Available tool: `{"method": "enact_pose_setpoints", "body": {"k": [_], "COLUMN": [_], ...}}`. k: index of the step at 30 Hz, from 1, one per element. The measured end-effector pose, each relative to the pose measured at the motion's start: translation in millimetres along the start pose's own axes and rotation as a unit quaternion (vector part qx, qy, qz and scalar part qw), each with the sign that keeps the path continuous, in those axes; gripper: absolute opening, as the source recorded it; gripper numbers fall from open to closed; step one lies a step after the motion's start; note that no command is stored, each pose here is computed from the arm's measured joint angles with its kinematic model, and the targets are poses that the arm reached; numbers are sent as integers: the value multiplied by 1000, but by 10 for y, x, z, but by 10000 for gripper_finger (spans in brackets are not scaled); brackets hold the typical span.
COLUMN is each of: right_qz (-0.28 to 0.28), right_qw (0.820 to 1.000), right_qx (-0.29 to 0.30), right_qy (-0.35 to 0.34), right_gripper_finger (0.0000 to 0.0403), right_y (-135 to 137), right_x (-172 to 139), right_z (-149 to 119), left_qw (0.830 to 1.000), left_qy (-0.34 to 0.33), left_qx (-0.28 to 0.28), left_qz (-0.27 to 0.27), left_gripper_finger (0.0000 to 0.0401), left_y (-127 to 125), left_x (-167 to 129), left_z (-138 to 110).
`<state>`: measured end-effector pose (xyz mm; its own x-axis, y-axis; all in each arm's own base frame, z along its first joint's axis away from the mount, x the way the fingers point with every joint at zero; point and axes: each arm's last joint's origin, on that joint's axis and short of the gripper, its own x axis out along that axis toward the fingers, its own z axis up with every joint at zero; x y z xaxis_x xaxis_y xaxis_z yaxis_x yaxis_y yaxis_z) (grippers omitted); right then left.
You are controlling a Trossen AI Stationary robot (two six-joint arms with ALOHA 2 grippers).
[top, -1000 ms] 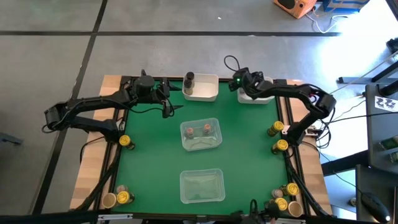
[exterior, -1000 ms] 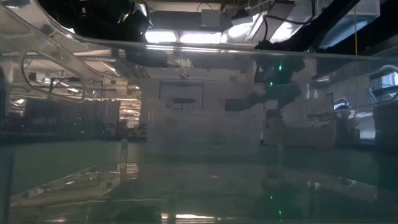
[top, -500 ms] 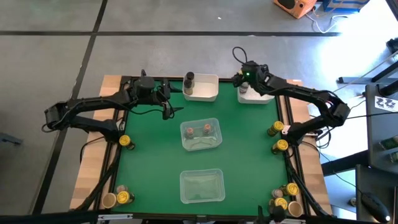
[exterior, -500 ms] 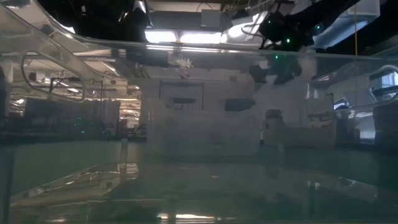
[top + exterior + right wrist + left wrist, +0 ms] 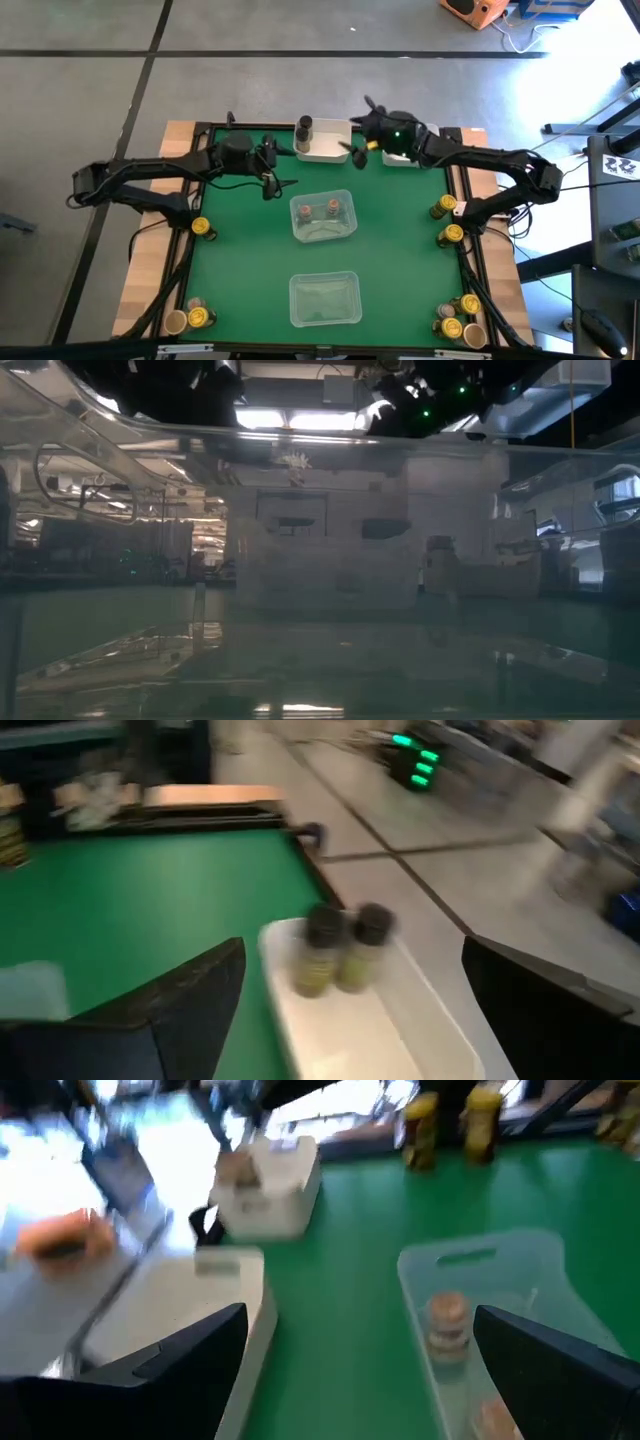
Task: Sort spices by type
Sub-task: Put the middle left yellow seasoning bottle into the bottom transparent bin
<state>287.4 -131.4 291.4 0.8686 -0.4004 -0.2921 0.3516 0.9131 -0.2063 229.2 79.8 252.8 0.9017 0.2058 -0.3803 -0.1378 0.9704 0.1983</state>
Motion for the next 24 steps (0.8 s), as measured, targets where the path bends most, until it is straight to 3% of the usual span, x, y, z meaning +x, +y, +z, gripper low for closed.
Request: {"method": "enact_pose_setpoints", "body": {"k": [6,15,19,24], "right_qz": [58,85,92,94], "right_qw": [997,995,994,994], "right_qx": [-38,-58,-59,-46], "right_qy": [-24,-13,0,16], "right_gripper_finger": [372,372,372,372], "right_y": [223,386,427,432], "right_x": [-9,-5,-11,-3], "right_z": [65,48,28,-5], "left_qw": [991,973,955,919], "left_qy": [115,221,291,388], "left_qx": [-60,-56,-41,-61], "left_qz": [32,-23,-46,-40], "left_gripper_finger": [375,375,375,375], "left_y": [-212,-511,-627,-716], "left_x": [-101,-423,-580,-750], "left_z": [150,488,472,354]}}
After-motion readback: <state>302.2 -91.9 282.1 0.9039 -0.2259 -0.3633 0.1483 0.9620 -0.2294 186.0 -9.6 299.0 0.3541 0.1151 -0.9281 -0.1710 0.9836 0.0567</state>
